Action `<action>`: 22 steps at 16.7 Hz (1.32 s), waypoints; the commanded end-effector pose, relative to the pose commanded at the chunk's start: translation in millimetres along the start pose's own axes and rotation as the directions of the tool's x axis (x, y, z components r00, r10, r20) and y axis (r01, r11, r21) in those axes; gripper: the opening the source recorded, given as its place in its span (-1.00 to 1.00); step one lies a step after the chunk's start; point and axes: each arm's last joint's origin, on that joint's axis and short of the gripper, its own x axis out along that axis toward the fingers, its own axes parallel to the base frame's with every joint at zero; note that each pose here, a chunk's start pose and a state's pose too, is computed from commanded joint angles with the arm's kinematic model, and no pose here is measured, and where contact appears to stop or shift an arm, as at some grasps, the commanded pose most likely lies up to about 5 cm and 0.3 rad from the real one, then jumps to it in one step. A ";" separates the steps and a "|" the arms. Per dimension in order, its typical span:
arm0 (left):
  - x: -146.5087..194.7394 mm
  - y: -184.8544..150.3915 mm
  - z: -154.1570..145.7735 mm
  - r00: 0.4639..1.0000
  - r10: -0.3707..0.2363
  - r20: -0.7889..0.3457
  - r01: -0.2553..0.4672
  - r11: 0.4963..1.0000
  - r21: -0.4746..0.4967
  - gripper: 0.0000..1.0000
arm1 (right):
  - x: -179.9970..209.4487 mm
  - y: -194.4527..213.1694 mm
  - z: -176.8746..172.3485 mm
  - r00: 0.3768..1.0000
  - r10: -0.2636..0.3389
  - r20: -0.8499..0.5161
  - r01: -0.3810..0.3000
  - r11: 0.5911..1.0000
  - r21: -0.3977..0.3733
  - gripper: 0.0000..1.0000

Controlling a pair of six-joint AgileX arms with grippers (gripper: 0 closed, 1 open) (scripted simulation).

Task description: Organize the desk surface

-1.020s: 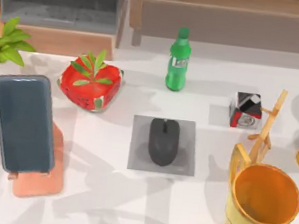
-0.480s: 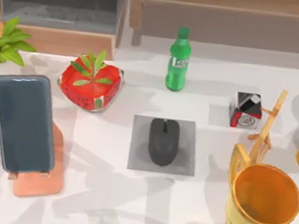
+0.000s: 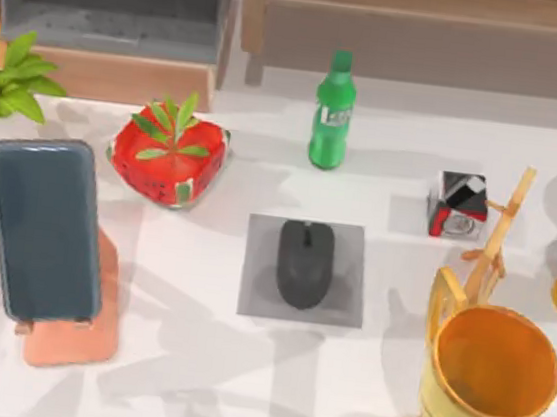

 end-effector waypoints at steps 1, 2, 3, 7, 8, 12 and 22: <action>0.0 0.0 0.0 1.000 0.000 0.000 0.000 1.000 0.000 1.00 | 0.0 0.0 0.0 1.000 0.000 0.000 0.000 1.000 0.000 -0.51; 0.0 0.0 0.0 1.000 0.000 0.000 0.000 1.000 0.000 1.00 | 0.0 0.0 0.0 1.000 0.000 0.000 0.000 1.000 0.000 -0.66; 0.0 0.0 0.0 1.000 0.000 0.000 0.000 1.000 0.000 1.00 | 0.0 0.0 0.0 1.000 0.000 0.000 0.000 1.000 0.000 -0.81; 0.0 0.0 0.0 1.000 0.000 0.000 0.000 1.000 0.000 1.00 | 0.0 0.0 0.0 1.000 0.000 0.000 0.000 1.000 0.000 -1.00; 0.0 0.0 0.0 1.000 0.000 0.000 0.000 1.000 0.000 1.00 | 0.0 0.0 0.0 1.000 0.000 0.000 0.000 1.000 0.000 -1.00; 0.0 0.0 0.0 1.000 0.000 0.000 0.000 1.000 0.000 1.00 | 0.0 0.0 0.0 1.000 0.000 0.000 0.000 1.000 0.000 -1.00; 0.0 0.0 0.0 1.000 0.000 0.000 0.000 1.000 0.000 1.00 | -0.4 -0.6 10.1 1.000 -0.002 0.000 0.002 1.000 0.001 -1.00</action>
